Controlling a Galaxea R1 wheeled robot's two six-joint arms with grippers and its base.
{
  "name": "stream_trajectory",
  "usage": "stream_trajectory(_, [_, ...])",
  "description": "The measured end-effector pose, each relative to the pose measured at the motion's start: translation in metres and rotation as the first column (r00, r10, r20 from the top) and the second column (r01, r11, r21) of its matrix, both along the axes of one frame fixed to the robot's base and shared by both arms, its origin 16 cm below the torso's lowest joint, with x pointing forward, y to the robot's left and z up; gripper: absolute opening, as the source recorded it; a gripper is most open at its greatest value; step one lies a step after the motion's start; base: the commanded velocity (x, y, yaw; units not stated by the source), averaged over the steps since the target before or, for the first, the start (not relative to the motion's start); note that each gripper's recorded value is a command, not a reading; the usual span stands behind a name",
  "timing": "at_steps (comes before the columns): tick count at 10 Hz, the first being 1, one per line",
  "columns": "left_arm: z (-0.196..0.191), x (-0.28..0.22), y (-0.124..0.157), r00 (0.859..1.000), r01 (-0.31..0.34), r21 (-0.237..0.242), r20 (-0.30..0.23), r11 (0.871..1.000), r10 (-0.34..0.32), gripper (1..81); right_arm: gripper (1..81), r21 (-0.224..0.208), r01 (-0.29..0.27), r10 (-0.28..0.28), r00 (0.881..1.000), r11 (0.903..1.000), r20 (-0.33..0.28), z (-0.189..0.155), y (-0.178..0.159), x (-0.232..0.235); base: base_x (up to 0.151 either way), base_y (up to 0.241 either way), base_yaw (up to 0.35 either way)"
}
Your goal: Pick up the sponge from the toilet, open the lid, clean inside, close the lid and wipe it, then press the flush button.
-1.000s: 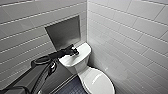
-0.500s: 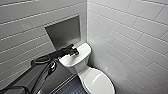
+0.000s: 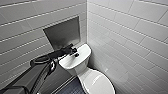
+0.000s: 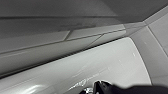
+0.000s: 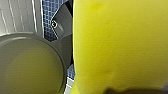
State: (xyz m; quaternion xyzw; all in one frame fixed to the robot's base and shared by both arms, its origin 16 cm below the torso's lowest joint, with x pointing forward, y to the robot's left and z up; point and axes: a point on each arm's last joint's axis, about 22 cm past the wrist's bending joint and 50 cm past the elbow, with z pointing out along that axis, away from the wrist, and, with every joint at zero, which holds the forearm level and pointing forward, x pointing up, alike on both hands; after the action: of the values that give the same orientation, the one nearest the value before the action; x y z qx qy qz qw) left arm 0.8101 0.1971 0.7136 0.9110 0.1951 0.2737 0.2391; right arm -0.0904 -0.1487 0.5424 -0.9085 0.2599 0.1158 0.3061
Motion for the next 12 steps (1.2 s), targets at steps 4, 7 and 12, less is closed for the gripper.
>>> stream_trajectory(4, [-0.001,-0.001,0.004,1.0,-0.002,0.002,-0.006,1.0,0.002,1.0,1.0,0.003,-0.001,0.001,1.0,1.0,-0.005,0.001,0.002,-0.002,0.0,0.0,0.0])
stream_trajectory(7, [-0.014,-0.012,-0.001,1.0,0.007,-0.004,-0.027,1.0,-0.007,1.0,1.0,0.005,0.001,-0.001,1.0,1.0,-0.005,0.001,0.004,-0.002,0.0,0.0,0.0])
stream_trajectory(12, [-0.029,-0.024,-0.007,0.999,0.008,-0.013,-0.039,1.0,-0.009,1.0,1.0,0.006,0.001,-0.001,1.0,1.0,-0.005,0.0,0.006,-0.002,0.0,0.0,0.0])
